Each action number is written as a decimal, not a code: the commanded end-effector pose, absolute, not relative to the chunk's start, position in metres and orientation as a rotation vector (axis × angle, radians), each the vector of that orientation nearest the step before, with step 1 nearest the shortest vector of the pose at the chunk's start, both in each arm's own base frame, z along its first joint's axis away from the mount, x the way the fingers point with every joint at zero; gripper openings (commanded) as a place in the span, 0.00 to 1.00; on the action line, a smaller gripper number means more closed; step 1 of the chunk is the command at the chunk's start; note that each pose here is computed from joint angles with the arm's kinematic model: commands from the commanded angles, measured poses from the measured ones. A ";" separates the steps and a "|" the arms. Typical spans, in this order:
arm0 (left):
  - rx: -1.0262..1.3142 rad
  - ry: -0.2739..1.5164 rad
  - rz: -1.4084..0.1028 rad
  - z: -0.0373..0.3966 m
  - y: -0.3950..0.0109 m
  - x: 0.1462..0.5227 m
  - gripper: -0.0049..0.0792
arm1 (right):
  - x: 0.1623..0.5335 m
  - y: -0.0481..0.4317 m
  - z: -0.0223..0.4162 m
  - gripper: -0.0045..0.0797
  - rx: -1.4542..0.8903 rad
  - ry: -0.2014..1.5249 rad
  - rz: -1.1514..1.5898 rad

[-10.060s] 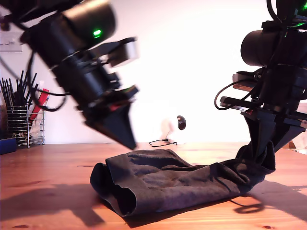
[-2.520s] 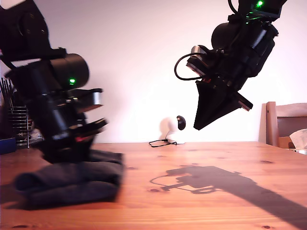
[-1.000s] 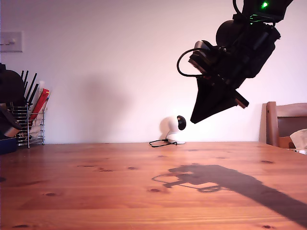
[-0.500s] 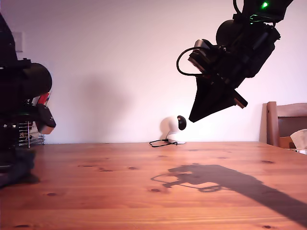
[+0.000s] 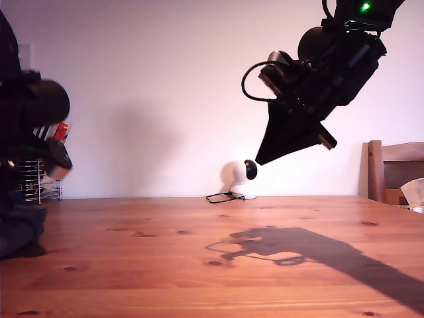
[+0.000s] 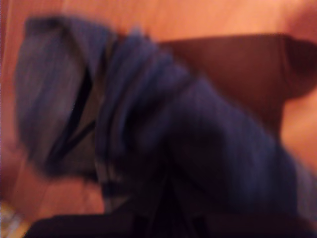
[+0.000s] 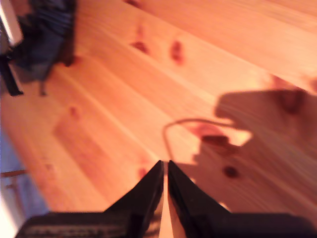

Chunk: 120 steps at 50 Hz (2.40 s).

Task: Fold the underwear in front of you. After folding it, place it to the right side.

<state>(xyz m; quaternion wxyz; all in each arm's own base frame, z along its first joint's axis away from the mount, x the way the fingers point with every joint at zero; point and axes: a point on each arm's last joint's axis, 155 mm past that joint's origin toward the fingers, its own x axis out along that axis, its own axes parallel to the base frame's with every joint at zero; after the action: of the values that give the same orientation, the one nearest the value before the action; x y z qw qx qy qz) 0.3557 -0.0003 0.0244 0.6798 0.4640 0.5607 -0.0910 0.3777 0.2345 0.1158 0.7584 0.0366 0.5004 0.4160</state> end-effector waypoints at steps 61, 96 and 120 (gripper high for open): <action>0.194 0.557 -0.565 0.203 -0.131 0.370 0.03 | 0.425 0.217 0.189 0.04 -0.186 0.581 0.607; 0.107 0.234 -0.423 0.232 -0.077 0.305 0.03 | 0.337 0.136 0.266 0.04 -0.119 0.129 0.376; 0.079 0.115 -0.409 0.260 -0.076 0.280 0.03 | 0.310 0.112 0.278 0.04 -0.139 0.017 0.310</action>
<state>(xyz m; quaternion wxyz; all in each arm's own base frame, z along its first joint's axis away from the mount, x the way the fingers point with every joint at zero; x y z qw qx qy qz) 0.2782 -0.0752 0.2695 0.9773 0.0489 0.0449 -0.2013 0.3089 0.1112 0.2818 0.9858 -0.0676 0.0042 0.1539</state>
